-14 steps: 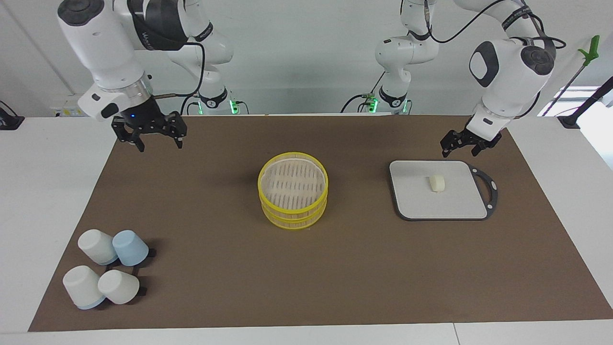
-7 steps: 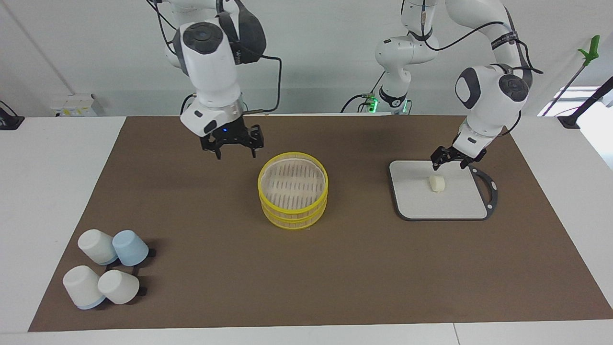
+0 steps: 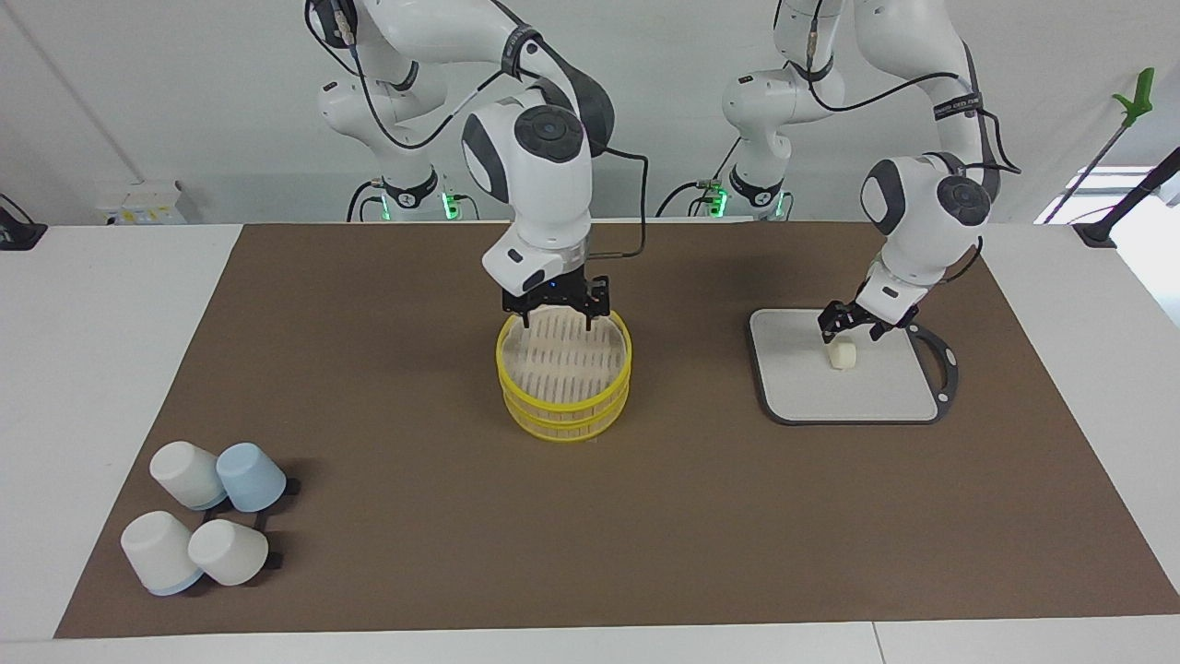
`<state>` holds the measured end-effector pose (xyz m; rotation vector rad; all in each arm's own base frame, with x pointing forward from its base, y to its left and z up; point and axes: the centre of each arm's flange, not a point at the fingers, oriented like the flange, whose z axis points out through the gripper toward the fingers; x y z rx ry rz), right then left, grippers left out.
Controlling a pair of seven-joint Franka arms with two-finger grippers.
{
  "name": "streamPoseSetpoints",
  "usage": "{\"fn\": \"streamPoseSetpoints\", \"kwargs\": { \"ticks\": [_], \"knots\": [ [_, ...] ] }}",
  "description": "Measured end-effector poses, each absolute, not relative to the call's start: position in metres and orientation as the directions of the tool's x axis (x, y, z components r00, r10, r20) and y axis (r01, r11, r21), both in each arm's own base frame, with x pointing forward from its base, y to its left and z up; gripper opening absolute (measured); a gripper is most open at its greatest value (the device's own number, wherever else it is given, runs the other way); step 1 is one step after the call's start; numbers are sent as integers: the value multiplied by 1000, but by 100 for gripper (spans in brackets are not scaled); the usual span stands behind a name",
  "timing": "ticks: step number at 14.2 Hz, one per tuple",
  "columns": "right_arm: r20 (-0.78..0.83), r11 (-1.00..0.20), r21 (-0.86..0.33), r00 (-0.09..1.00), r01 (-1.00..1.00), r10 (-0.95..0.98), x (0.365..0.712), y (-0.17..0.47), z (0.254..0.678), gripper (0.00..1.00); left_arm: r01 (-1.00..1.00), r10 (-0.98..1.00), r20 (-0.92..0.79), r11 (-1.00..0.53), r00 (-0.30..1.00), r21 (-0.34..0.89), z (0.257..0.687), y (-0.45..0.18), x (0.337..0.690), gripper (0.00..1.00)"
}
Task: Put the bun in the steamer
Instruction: 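Lift the steamer lid with the right gripper while the left gripper grasps the bun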
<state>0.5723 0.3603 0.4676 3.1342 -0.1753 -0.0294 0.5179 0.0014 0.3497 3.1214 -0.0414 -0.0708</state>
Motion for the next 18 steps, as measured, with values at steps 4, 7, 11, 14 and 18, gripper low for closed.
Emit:
{"fn": "streamPoseSetpoints", "kwargs": {
  "ticks": [4,7,11,14,18],
  "knots": [
    [-11,-991,-7,991,-134,-134,571,411,434,93,-49,-49,-36,-999,998,21,341,5,519,90],
    [-10,-993,-10,993,-117,-117,568,424,428,94,-50,-51,-32,-998,998,22,337,13,520,90],
    [-3,-996,-8,997,-84,-83,558,444,417,92,-55,-56,-37,-998,998,23,332,12,521,89],
    [2,-997,-7,997,-79,-79,559,447,407,90,-58,-59,-39,-998,998,24,331,11,521,88],
    [-10,-997,5,997,-82,-82,557,446,394,77,-60,-61,-50,-998,997,26,322,10,521,84]
  ]
}}
